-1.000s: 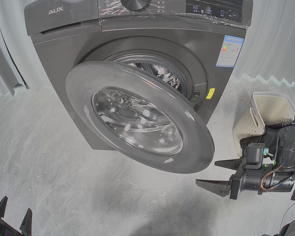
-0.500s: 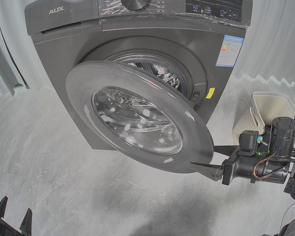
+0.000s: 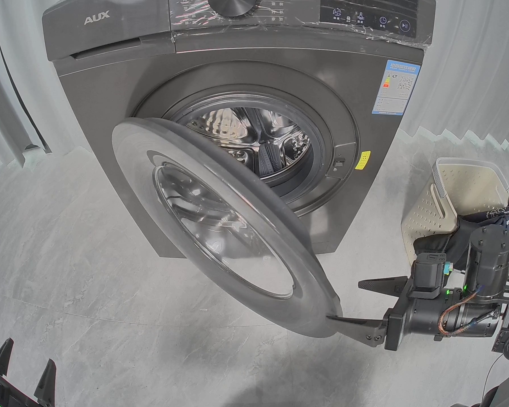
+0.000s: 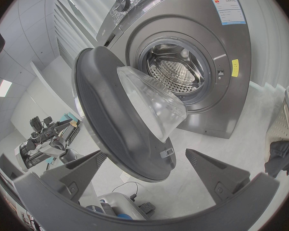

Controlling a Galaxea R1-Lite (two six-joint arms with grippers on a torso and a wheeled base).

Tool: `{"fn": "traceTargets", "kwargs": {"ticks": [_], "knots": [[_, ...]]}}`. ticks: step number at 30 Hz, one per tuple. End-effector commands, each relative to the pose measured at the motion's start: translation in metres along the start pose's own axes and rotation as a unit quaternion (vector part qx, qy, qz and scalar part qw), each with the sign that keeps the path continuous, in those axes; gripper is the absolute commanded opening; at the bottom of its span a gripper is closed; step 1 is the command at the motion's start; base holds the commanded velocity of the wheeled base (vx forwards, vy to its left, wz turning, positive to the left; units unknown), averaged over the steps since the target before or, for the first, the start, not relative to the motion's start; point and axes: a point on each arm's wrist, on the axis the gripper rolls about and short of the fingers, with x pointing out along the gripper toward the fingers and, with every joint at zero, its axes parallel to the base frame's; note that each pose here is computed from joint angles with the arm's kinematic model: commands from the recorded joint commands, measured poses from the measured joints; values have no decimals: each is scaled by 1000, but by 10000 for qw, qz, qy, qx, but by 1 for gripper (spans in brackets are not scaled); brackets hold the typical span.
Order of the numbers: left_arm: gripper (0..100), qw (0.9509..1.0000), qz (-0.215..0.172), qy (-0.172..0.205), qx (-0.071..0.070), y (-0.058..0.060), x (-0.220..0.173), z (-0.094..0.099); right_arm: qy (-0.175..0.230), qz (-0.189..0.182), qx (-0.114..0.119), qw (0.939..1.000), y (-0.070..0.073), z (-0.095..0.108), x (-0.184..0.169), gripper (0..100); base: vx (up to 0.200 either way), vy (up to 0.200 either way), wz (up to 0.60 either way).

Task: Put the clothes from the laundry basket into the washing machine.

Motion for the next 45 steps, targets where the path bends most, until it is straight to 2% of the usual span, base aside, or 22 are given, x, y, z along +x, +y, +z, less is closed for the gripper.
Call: {"fn": "traceTargets", "kwargs": {"ticks": [1, 13, 18, 23, 30, 33, 36, 39, 43, 45], "knots": [[100, 10000, 2, -7, -7, 0, 0, -4, -106, 10, -20, 9999, 1, 4, -3, 100, -200, 0, 0], [100, 10000, 2, 1, -15, 0, 0, -4, -74, 117, -39, 9999, 0, 13, 33, 100, -17, 0, 0], [100, 10000, 2, -7, -23, 0, 0, -4, -112, 279, -94, 9995, 5, 9, 47, 100, 0, 0, 0], [100, 10000, 2, 1, -23, 0, 0, -4, -9, 349, -108, 9993, 9, 2, 42, 100, 0, 0, 0], [100, 10000, 2, 1, -23, 0, 0, -4, -59, 269, -75, 9996, 10, -7, 4, 100, 0, 0, 0], [100, 10000, 2, 1, -23, 0, 0, -4, 94, 5, 7, 10000, 2, -19, -17, 100, 0, 0, 0], [100, 10000, 2, 1, -15, 0, 0, -4, 212, -480, 204, 9984, -15, -25, -30, 100, 0, 0, 0], [100, 10000, 2, 1, -15, 0, 0, -4, 173, -906, 376, 9950, -32, -21, -33, 100, 0, 0, 0], [100, 10000, 2, 1, -15, 0, 0, -4, 63, -1071, 435, 9933, -43, -9, -23, 100, 0, 0, 0], [100, 10000, 2, 1, -15, 0, 0, -4, 76, -1152, 446, 9923, -50, -1, -3, 100, 0, 0, 0]]}}
